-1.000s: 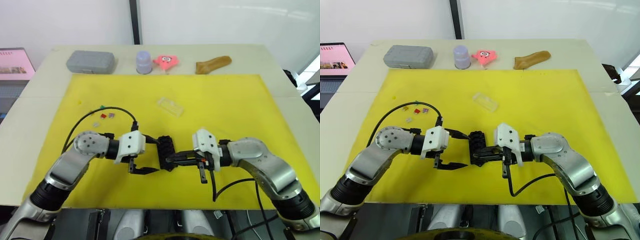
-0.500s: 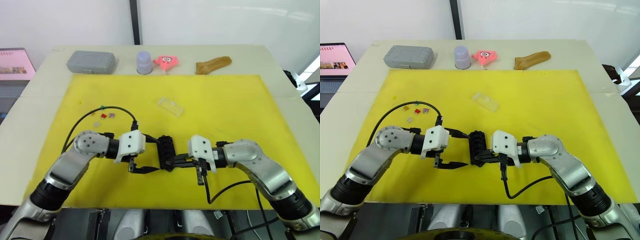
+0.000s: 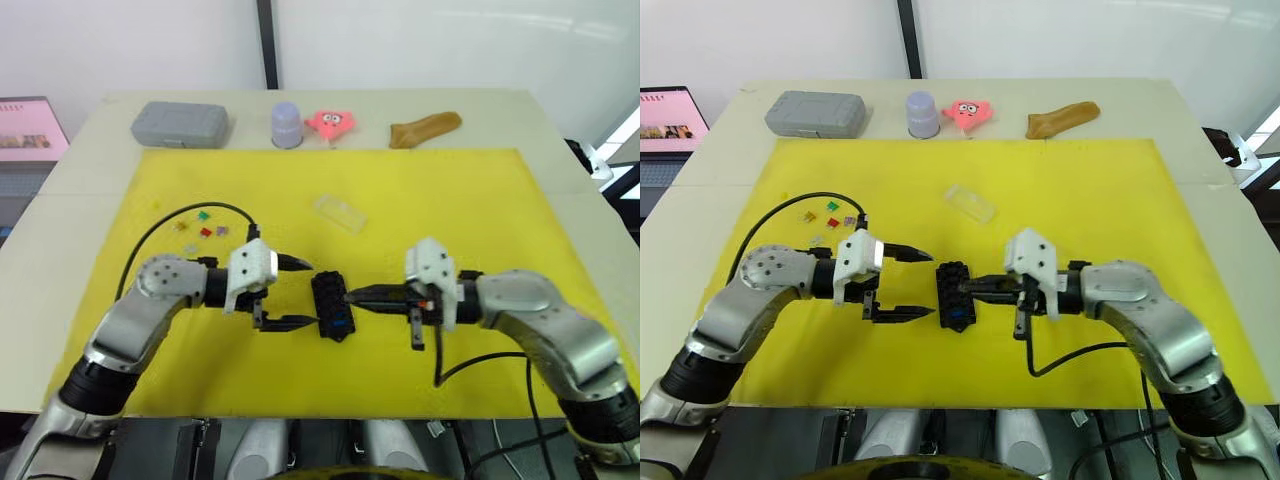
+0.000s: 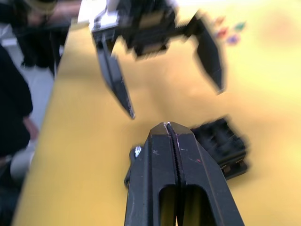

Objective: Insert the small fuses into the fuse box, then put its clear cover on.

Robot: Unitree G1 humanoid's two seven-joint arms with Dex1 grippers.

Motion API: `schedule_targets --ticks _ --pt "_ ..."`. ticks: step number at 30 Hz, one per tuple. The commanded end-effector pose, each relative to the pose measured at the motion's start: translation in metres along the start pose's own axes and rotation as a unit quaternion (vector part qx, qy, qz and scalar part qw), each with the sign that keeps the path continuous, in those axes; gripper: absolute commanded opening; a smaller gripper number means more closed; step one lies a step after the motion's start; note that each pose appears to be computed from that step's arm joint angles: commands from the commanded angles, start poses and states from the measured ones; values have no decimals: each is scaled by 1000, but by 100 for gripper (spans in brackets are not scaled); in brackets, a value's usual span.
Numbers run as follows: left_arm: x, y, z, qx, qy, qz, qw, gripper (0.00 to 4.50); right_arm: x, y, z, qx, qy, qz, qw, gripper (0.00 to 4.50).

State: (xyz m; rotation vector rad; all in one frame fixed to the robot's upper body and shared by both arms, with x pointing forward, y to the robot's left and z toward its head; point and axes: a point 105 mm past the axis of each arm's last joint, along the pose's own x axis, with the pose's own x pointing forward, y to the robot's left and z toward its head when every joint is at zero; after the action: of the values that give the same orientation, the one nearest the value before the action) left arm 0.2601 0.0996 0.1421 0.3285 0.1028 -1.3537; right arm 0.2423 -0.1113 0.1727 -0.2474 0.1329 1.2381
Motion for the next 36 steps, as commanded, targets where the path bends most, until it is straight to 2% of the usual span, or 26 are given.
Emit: schedule_targets --ticks 1,3,7,8,9,12,14,15,17,20,22,24,28,30,33,36 --pt "-28 11 11 -35 -26 73 996 450 -38 -25 9 18 -3 -87 996 55" --pt "-49 21 7 -77 -42 147 985 450 -66 -42 3 29 10 -142 989 130" --pt "-109 24 -22 -204 -50 239 948 450 -127 -66 -7 51 32 -239 969 334" --pt "-129 20 -36 -223 -34 269 936 450 -141 -69 -10 55 39 -259 964 393" --pt "-146 15 -48 -238 -16 291 927 450 -151 -71 -13 57 46 -275 959 430" --pt "-190 1 -72 -275 19 344 898 450 -177 -76 -23 73 60 -315 944 441" --pt "-203 -2 -77 -288 16 365 885 450 -181 -75 -28 80 64 -323 941 441" --pt "-210 -3 -84 -311 21 385 869 450 -182 -76 -31 83 64 -327 939 441" --pt "-211 -7 -83 -335 9 384 860 450 -178 -78 -30 82 58 -327 940 441" --pt "-209 4 -74 -378 -42 389 839 450 -160 -78 -24 68 53 -306 948 441" --pt "-192 1 -66 -392 -38 345 852 450 -130 -77 -22 43 70 -278 957 441" --pt "-181 0 -63 -415 -32 322 851 450 -105 -74 -14 23 65 -246 967 441" --pt "-179 9 -65 -491 -47 314 811 450 -70 -64 9 9 31 -186 982 441" --pt "-180 18 -69 -542 -44 308 780 450 -46 -54 21 -14 24 -140 990 441" --pt "-177 32 -55 -570 -82 280 768 450 -25 -43 27 -45 31 -90 994 441" --pt "-179 53 -52 -579 -110 299 750 450 -13 -40 32 -49 16 -72 996 441"
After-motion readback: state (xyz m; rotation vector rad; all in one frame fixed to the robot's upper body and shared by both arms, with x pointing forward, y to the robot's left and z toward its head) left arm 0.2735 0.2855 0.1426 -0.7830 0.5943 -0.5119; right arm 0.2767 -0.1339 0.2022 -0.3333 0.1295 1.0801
